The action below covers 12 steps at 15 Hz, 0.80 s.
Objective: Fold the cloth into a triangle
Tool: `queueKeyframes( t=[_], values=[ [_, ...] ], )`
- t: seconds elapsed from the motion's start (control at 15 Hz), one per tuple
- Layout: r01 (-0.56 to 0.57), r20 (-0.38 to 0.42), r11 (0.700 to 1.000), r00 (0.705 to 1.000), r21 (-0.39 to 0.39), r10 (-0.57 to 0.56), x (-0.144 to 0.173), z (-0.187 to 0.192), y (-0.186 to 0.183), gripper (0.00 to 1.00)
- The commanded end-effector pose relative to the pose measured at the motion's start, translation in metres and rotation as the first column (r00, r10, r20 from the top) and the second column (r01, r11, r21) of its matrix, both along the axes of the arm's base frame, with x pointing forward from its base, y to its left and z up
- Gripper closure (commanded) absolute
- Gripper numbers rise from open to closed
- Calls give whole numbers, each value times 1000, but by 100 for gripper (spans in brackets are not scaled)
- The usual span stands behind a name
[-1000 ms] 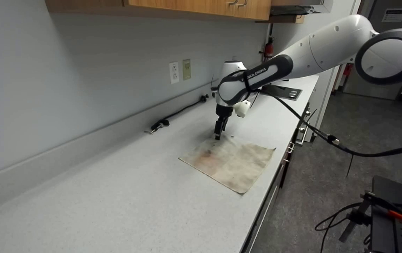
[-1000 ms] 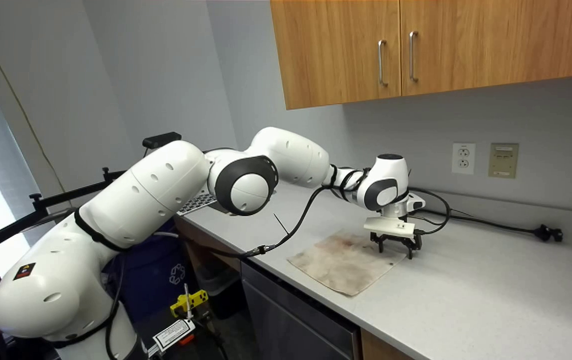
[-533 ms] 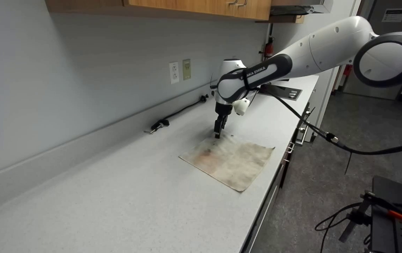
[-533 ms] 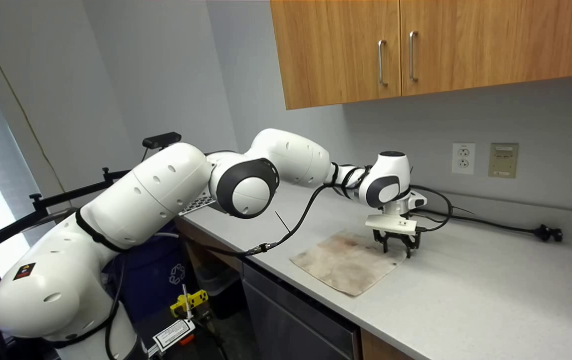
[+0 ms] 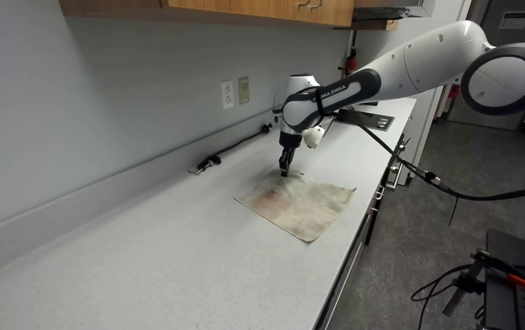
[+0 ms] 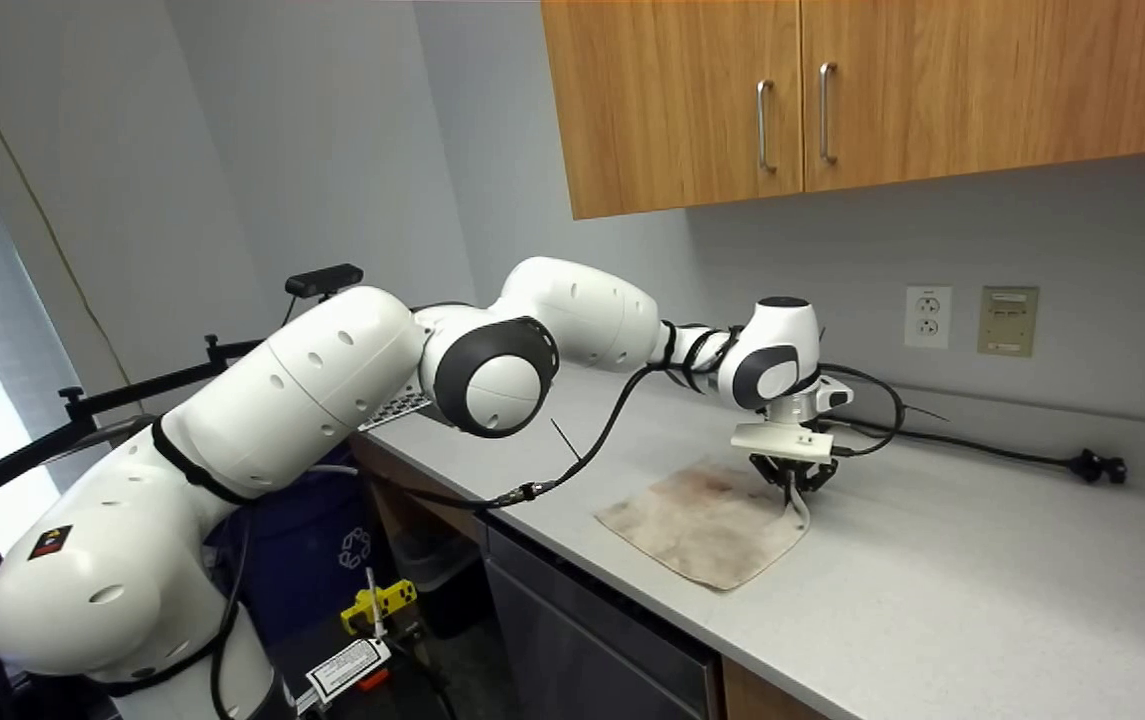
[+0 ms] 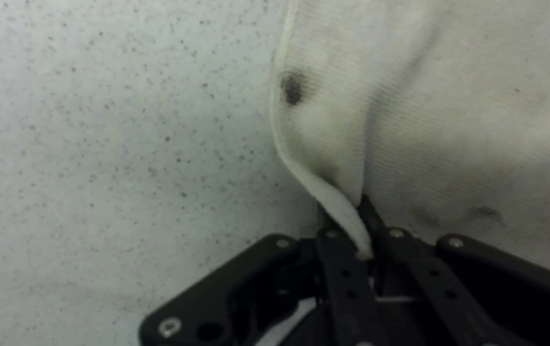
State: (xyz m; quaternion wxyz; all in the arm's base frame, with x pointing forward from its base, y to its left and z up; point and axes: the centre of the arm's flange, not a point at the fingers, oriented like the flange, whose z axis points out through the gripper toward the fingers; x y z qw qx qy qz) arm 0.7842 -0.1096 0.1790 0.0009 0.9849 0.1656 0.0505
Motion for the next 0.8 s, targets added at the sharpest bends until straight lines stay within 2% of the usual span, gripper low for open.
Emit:
queueKeyframes(
  t=[0.0, 0.33, 0.73],
  values=[
    [-26, -8, 999, 1000, -41, 25, 12, -1, 2, 100],
    [-42, 14, 992, 999, -118, 44, 5, 18, 11, 99],
    [-30, 82, 967, 995, -255, 52, -4, 53, 36, 99]
  ],
)
